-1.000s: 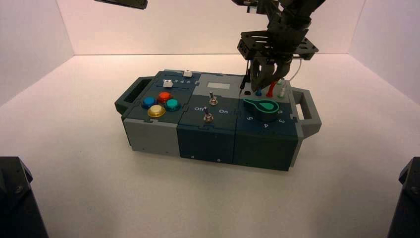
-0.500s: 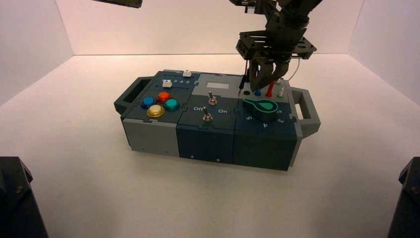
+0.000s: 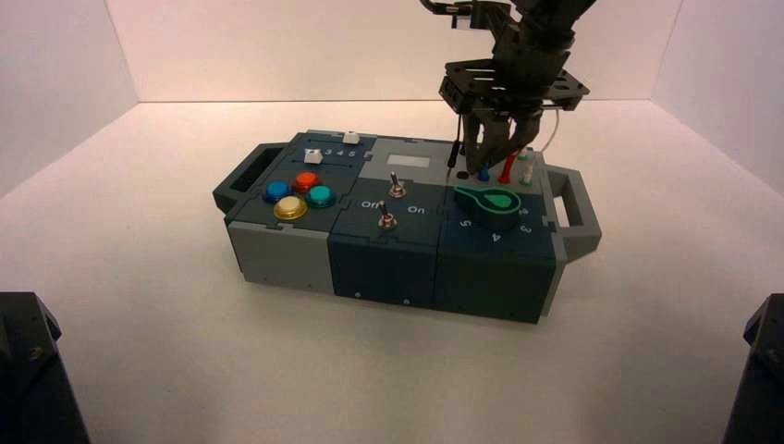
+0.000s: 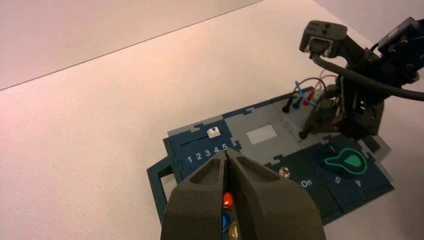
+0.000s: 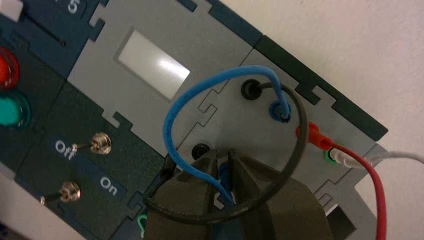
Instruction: Insert the blue wire.
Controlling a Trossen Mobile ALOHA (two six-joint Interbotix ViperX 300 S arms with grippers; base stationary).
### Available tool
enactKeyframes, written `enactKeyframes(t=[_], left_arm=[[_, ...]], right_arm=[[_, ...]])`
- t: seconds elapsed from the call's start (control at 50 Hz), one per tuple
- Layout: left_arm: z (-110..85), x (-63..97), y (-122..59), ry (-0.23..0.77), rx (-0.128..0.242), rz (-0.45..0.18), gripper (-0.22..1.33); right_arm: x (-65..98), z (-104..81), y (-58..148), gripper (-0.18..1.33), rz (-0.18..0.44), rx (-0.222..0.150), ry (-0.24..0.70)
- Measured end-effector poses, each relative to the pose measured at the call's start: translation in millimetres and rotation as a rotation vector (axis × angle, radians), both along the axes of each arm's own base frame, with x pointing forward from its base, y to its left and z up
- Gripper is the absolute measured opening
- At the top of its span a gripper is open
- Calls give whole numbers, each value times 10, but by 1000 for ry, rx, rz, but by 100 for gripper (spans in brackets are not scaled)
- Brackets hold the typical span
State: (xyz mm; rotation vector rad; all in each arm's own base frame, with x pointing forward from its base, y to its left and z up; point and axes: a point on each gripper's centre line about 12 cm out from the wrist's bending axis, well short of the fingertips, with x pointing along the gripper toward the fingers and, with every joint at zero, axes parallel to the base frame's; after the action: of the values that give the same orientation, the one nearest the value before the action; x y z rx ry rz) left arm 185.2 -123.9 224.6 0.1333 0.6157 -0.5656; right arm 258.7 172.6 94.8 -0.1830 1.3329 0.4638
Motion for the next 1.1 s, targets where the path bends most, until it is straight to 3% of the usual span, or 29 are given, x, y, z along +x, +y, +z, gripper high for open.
enactKeyframes(t=[0.18,0.52,0.72,0.92,1.1], left_arm=[[1,-5,3,-1,-1,0,-17],[45,-21,14,-19,-11,-1,-17],[55,-25,17,-23,-12,-1,-17],[58,-23,23,-29,-6,-3,-17],[58,-17,32,-29,-5,2,-17]], right_arm=[[-82,66,-39,25,34,-38,27],[-129,170,-43,27,66,-70,68],[-163,335,-37,26,103,-102,97],[-220,457,-79,26,107,-96,77],[-297,438,-135,26,109,-106,84]])
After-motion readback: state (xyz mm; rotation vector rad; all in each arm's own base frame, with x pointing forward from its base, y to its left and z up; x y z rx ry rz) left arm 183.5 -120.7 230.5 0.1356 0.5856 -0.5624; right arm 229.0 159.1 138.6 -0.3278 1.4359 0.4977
